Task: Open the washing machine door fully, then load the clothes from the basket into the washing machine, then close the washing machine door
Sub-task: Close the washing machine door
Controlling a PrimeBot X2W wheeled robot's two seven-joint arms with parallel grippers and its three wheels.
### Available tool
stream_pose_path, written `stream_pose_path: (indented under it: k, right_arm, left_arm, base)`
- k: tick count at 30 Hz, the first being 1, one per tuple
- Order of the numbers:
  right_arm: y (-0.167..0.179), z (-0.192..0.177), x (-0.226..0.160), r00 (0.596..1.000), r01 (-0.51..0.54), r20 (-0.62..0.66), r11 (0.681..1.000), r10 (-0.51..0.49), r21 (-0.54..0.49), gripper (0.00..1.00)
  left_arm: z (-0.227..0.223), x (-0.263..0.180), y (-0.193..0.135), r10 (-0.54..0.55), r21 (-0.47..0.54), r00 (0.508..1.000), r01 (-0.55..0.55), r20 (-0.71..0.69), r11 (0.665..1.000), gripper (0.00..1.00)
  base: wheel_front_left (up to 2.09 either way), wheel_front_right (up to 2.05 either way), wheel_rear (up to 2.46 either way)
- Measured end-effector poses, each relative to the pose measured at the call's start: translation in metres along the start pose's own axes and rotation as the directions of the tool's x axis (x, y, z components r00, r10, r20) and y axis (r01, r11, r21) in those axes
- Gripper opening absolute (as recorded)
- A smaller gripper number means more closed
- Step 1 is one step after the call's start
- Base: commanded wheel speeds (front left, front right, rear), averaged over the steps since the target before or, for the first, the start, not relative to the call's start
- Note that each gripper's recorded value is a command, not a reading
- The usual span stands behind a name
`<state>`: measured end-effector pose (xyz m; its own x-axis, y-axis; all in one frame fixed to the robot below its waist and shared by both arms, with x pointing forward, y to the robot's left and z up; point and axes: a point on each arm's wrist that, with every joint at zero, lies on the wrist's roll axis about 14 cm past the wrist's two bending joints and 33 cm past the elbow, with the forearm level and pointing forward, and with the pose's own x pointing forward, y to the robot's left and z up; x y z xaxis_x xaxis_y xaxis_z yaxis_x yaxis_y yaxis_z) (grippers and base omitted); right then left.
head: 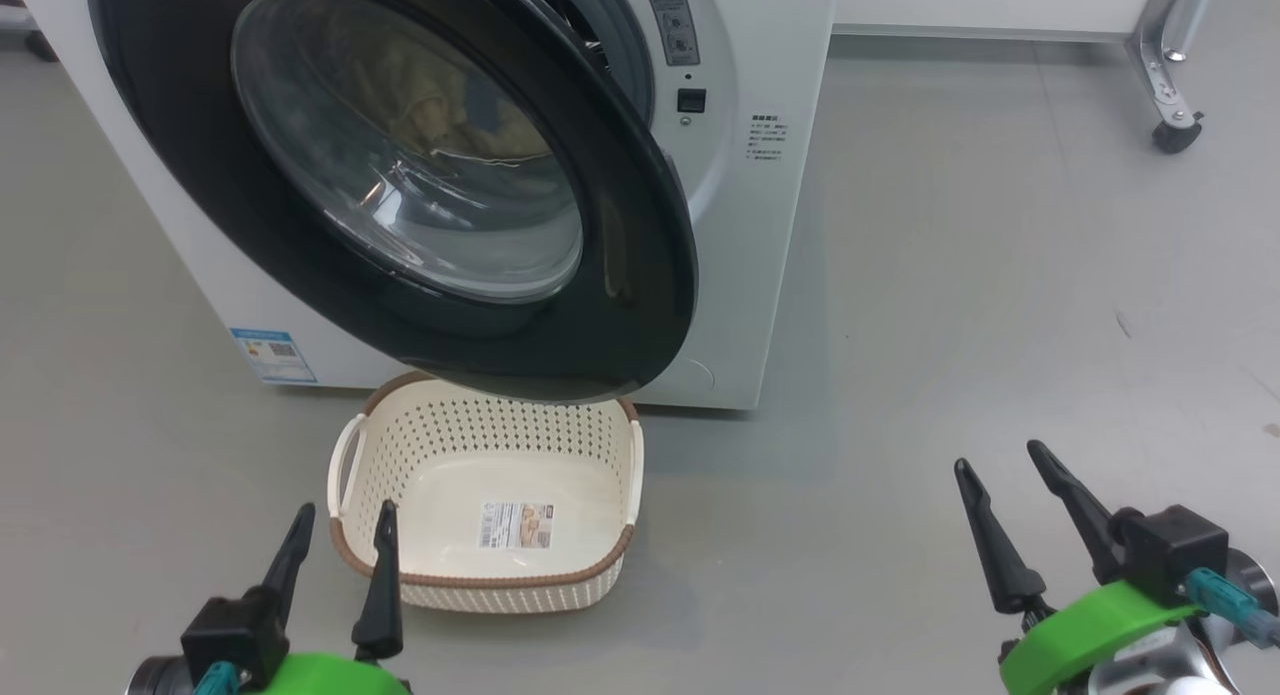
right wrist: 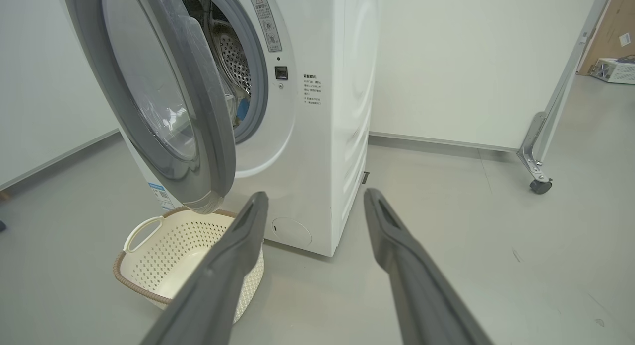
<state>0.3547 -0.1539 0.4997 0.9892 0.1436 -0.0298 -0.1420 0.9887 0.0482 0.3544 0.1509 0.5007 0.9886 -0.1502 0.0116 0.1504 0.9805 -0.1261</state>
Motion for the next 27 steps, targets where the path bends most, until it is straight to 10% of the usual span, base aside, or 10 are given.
stream_pose_path:
  k: [3,27]
  right_arm:
    - [0.001,-0.001,0.002,1.0,-0.005,-0.002,1.0,0.005,0.001,0.05]
    - [0.104,-0.008,0.069,0.949,-0.316,-0.004,0.947,0.316,0.052,0.0]
  left_arm:
    - [-0.001,0.0,0.0,0.001,-0.001,1.0,-0.001,-0.003,1.0,1.0]
    - [0.005,0.018,0.016,0.043,-0.011,0.999,-0.043,0.025,0.999,1.0]
  base:
    - [0.0,0.0,0.0]
    - [0.0,0.0,0.0]
